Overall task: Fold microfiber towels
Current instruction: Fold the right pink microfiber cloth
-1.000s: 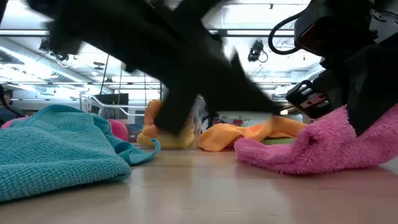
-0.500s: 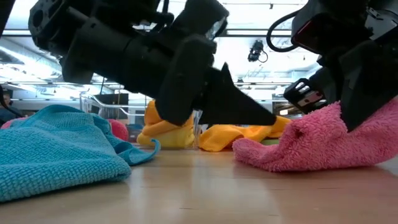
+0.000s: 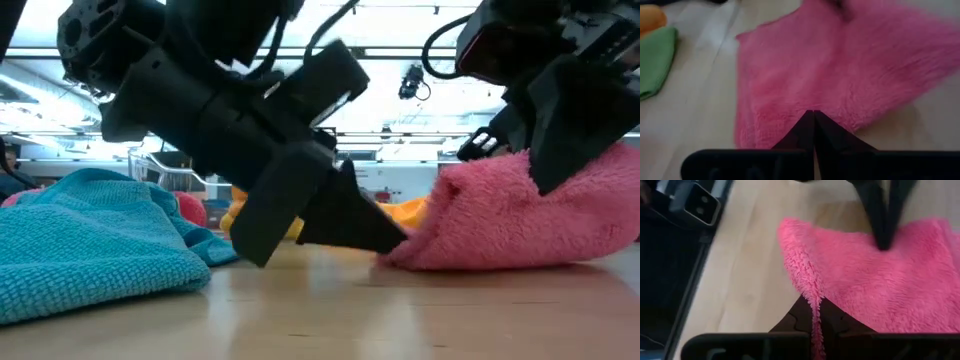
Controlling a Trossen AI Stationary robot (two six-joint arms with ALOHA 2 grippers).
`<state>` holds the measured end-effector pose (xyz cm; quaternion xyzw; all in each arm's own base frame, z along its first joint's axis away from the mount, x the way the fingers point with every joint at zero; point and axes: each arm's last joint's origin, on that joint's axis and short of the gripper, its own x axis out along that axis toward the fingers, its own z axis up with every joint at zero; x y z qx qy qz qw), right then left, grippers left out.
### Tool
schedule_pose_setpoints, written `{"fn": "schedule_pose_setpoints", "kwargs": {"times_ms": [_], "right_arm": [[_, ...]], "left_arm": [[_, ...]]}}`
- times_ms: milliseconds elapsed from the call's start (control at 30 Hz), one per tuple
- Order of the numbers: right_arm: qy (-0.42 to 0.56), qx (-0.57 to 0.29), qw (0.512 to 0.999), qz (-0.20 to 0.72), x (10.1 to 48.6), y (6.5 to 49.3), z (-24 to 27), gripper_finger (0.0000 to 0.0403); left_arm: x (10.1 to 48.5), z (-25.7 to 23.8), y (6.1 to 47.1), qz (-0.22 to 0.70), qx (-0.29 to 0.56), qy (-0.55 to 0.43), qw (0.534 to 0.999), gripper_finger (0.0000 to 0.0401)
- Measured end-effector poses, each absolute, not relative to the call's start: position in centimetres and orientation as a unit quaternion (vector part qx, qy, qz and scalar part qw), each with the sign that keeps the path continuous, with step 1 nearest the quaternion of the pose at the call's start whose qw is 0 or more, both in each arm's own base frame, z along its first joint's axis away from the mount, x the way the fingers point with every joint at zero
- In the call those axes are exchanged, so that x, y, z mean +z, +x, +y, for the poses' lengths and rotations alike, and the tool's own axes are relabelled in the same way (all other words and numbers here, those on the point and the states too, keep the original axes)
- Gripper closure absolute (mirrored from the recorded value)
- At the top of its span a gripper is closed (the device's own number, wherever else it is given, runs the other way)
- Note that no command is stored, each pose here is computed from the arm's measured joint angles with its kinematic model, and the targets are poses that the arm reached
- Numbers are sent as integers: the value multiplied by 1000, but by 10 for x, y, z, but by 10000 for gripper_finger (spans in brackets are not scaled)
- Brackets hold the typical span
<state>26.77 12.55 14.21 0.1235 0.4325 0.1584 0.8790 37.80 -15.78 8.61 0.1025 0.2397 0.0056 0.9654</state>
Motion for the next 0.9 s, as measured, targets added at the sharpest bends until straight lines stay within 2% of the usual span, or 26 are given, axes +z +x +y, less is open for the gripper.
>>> {"fn": "schedule_pose_setpoints", "kwargs": {"times_ms": [167,433,700,900], "right_arm": [[129,124,882,435,141,271,115,389],[132,103,885,434,140,275,103,389],[123,81,892,428,140,282,82,389],[120,59,884,449,132,281,68,389]], "left_arm": [[86,-160,377,241,1,104,965,376],[83,-153,378,256,9,122,959,392],[84,-153,378,257,8,123,959,377],[83,-153,378,258,7,123,958,389]]}}
